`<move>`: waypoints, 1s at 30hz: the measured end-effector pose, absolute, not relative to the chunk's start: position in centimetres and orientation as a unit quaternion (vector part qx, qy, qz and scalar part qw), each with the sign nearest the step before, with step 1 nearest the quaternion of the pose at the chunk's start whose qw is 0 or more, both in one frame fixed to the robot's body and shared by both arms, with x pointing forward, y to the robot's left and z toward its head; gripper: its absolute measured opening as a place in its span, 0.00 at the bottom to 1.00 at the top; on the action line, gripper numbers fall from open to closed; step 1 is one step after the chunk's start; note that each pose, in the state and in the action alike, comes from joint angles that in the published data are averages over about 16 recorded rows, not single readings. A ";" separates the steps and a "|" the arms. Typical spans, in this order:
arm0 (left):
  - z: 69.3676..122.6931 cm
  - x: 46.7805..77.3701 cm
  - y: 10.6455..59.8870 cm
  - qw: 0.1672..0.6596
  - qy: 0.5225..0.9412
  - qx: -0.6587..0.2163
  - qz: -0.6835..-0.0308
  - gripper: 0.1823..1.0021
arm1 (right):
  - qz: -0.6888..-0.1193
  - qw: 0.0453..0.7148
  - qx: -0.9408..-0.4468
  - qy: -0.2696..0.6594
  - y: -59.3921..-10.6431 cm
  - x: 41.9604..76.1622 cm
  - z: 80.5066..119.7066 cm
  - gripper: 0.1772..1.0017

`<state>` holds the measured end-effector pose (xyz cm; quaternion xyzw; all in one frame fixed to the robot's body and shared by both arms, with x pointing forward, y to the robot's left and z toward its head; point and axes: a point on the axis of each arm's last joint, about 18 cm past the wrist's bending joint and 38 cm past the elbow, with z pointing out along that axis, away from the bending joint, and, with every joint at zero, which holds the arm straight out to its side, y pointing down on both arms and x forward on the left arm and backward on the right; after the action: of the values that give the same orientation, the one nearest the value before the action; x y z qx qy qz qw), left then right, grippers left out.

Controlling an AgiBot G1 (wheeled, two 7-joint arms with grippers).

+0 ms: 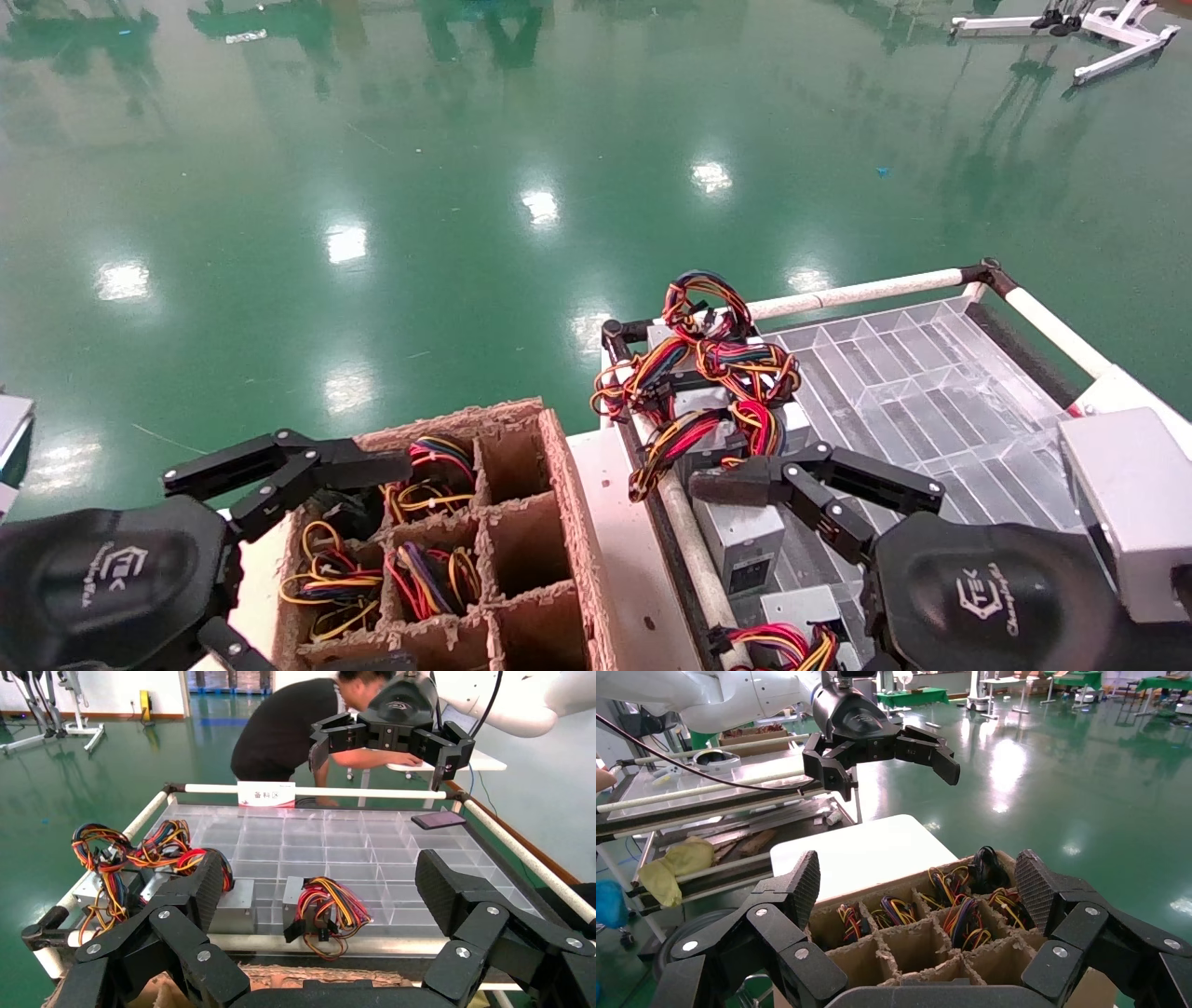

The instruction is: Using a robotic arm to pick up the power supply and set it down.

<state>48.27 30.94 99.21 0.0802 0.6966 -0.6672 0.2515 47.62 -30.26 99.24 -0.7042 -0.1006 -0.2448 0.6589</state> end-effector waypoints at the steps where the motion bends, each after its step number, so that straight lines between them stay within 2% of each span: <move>1: 99.2 48.3 30.9 0.251 0.697 0.080 -0.667 0.99 | -0.245 0.659 -0.704 -0.101 -30.3 47.6 99.2 1.00; 10: 99.2 48.3 30.9 0.251 0.697 0.080 -0.667 0.95 | -0.245 0.659 -0.704 -0.101 -30.3 47.6 99.2 1.00; 16: 99.2 48.3 30.9 0.251 0.697 0.080 -0.667 0.87 | -0.245 0.657 -0.706 -0.096 -30.2 47.9 99.0 1.00; 23: 99.2 48.3 30.9 0.251 0.697 0.080 -0.667 0.72 | -0.245 0.645 -0.720 -0.079 -29.4 49.7 98.0 1.00; 30: 99.2 48.3 30.9 0.251 0.697 0.080 -0.667 0.52 | -0.242 0.620 -0.744 -0.056 -27.0 53.4 96.3 1.00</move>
<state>48.27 30.94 99.21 0.0802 0.6966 -0.6672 0.2515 53.42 -26.98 96.33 -0.7442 -0.0556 -0.2417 0.6202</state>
